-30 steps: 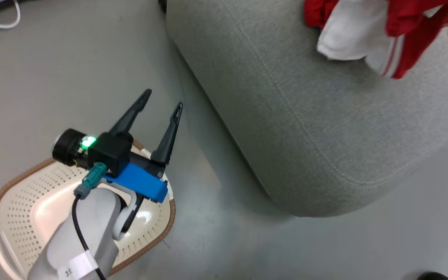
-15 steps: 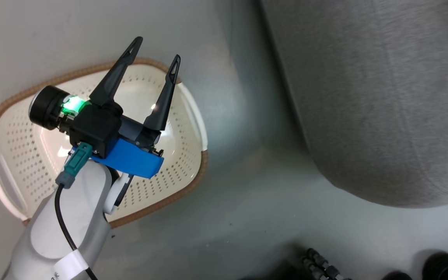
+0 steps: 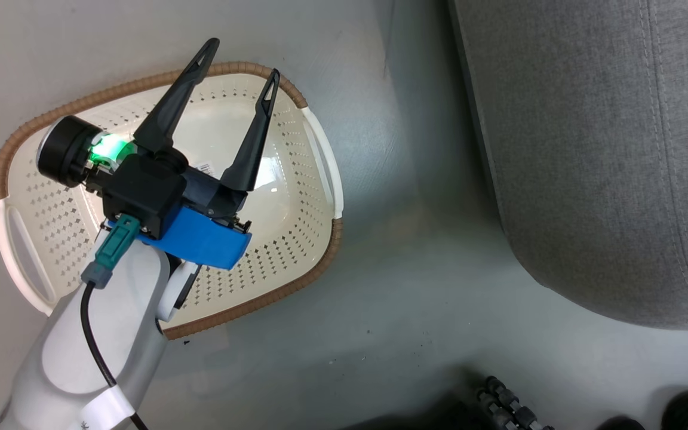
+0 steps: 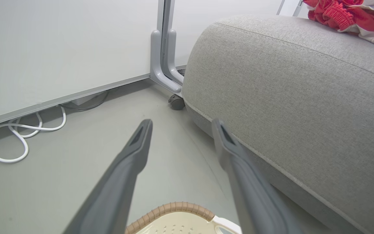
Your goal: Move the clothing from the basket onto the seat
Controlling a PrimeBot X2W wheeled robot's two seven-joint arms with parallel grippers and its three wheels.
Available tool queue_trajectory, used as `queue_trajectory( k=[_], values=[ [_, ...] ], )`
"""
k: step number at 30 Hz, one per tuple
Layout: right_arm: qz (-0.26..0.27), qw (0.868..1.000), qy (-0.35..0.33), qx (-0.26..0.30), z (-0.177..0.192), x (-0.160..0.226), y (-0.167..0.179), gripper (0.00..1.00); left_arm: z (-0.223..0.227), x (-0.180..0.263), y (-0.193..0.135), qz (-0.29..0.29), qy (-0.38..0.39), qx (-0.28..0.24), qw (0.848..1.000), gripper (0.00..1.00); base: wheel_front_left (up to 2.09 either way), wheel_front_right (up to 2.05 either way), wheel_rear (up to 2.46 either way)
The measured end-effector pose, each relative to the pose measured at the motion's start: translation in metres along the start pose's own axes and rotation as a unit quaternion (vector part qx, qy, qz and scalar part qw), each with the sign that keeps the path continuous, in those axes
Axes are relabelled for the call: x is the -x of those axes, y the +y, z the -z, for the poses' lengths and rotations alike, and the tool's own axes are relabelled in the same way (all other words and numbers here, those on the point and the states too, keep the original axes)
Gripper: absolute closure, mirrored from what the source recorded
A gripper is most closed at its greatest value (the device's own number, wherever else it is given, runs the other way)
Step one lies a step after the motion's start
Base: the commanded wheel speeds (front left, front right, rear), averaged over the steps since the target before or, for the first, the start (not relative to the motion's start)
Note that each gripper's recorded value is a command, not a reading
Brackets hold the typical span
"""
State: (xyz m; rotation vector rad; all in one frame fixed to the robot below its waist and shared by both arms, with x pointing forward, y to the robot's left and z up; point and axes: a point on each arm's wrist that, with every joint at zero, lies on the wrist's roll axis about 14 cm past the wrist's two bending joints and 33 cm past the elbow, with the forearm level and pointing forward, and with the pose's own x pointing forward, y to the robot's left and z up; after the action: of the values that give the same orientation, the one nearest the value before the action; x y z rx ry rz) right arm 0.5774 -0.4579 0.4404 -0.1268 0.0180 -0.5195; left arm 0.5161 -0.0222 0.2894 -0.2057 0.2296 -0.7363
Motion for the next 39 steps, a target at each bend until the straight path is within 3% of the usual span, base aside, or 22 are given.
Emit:
queue_trajectory(
  k=[22, 39],
  values=[
    [-0.018, 1.0, 0.012, 0.001, -0.016, 0.022, -0.001, 0.0, -0.041, 0.006, -0.016, -0.006, -0.019, -0.003, 1.0, 0.0, 0.0, 0.0, 0.0],
    [-0.099, 0.994, -0.029, -0.023, -0.084, 0.112, 0.006, 0.0, -0.104, 0.088, -0.05, -0.081, -0.037, 0.007, 0.996, 0.0, 0.0, 0.0, 0.0]
  ],
)
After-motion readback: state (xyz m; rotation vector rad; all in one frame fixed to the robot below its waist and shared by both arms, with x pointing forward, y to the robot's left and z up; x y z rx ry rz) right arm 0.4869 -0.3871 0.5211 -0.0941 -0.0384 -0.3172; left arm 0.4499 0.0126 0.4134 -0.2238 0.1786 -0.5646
